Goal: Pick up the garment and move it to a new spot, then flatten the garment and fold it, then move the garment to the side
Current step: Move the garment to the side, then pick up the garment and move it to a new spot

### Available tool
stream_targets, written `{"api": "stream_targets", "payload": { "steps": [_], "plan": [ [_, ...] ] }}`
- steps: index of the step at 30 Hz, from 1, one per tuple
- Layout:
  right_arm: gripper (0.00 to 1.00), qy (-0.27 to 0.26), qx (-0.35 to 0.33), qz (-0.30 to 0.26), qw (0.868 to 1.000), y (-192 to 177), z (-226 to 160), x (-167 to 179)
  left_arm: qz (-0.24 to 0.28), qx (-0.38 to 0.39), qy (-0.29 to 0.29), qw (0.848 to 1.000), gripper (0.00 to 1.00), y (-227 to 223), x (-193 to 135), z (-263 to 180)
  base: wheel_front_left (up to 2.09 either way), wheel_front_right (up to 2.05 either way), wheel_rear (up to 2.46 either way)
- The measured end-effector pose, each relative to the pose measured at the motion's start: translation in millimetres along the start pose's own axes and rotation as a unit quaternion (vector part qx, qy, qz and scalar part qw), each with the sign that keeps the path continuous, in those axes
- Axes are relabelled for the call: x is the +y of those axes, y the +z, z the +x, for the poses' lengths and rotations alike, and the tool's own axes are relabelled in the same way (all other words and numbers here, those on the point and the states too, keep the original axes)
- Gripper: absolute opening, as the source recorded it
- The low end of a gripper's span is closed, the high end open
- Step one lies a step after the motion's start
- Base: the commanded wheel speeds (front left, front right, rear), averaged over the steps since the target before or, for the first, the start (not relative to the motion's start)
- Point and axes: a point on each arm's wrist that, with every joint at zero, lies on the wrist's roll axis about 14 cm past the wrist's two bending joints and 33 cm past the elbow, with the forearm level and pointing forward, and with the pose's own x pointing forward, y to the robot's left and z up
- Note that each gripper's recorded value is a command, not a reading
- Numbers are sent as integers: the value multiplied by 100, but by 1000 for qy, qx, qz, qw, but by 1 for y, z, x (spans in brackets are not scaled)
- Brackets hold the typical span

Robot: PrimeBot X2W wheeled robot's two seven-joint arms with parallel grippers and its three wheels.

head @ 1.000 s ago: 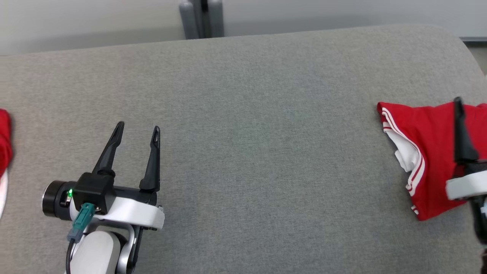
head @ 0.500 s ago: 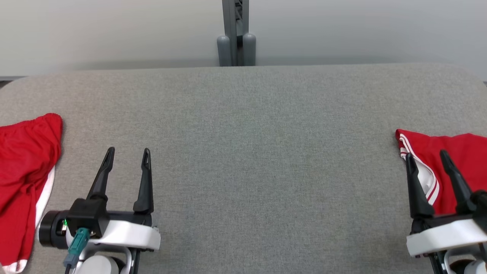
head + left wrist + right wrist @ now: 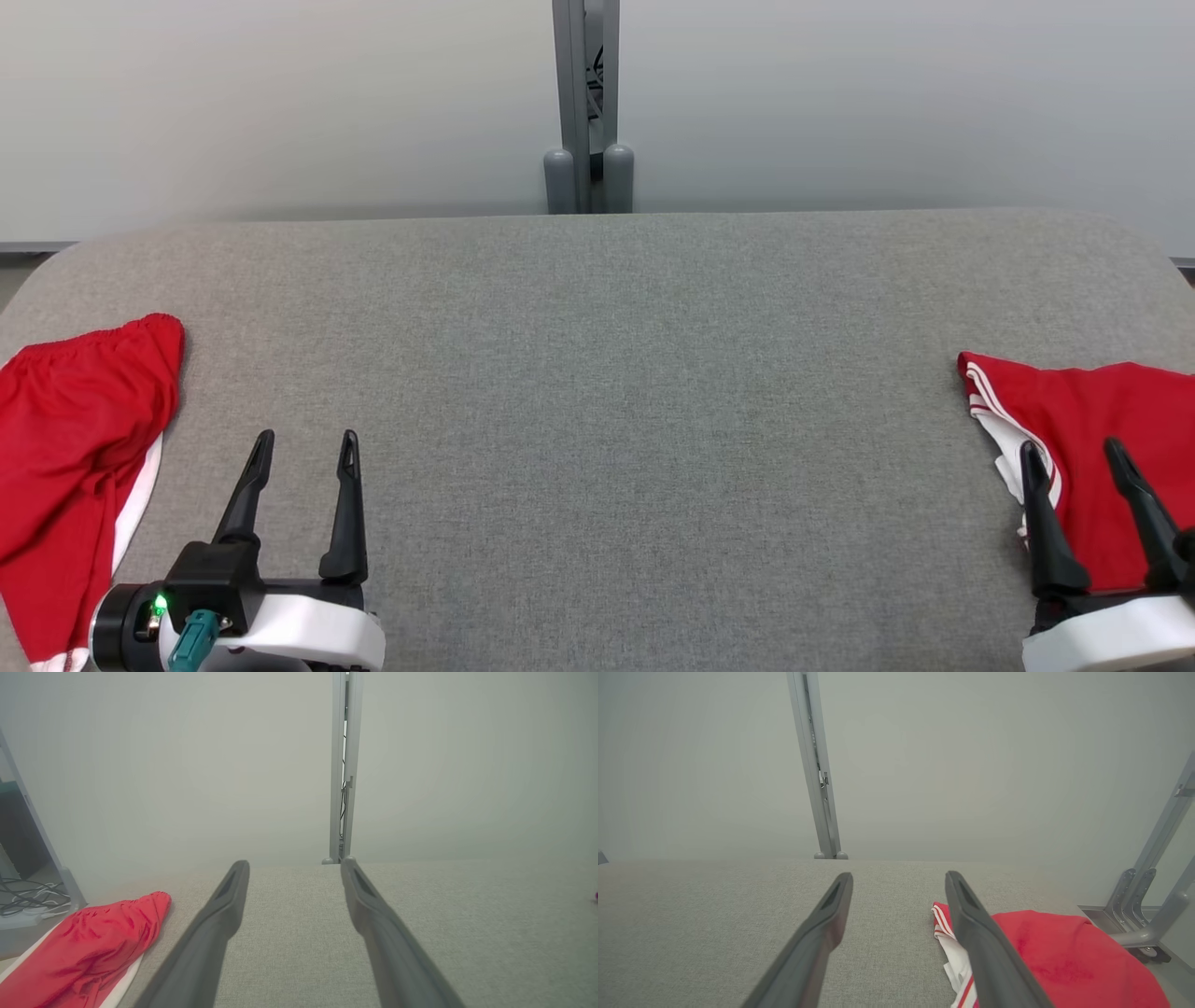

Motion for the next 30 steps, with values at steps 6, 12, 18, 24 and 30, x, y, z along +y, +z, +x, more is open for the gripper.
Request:
{"api": "stream_targets", "payload": {
  "steps": [6, 12, 18, 24, 30],
  "plan": [
    [100, -4, -6, 7, 1000, 6, -5, -2, 1, 7, -3, 1000, 100, -2, -1, -4, 0, 0, 0],
    [100, -2, -7, 17, 1000, 6, -4, -1, 3, 9, -5, 1000, 100, -3, -2, -4, 0, 0, 0],
    [100, -1, -5, 23, 1000, 4, -4, 0, 2, 11, -5, 1000, 100, -3, -3, -5, 0, 0, 0],
    [100, 0, -2, 26, 1000, 1, -4, 1, 2, 10, -5, 1000, 100, -2, -2, -7, 0, 0, 0],
    [100, 6, -1, 30, 1000, 1, -1, 5, -1, 9, 5, 1000, 100, -1, 3, -10, 0, 0, 0]
  ]
}}
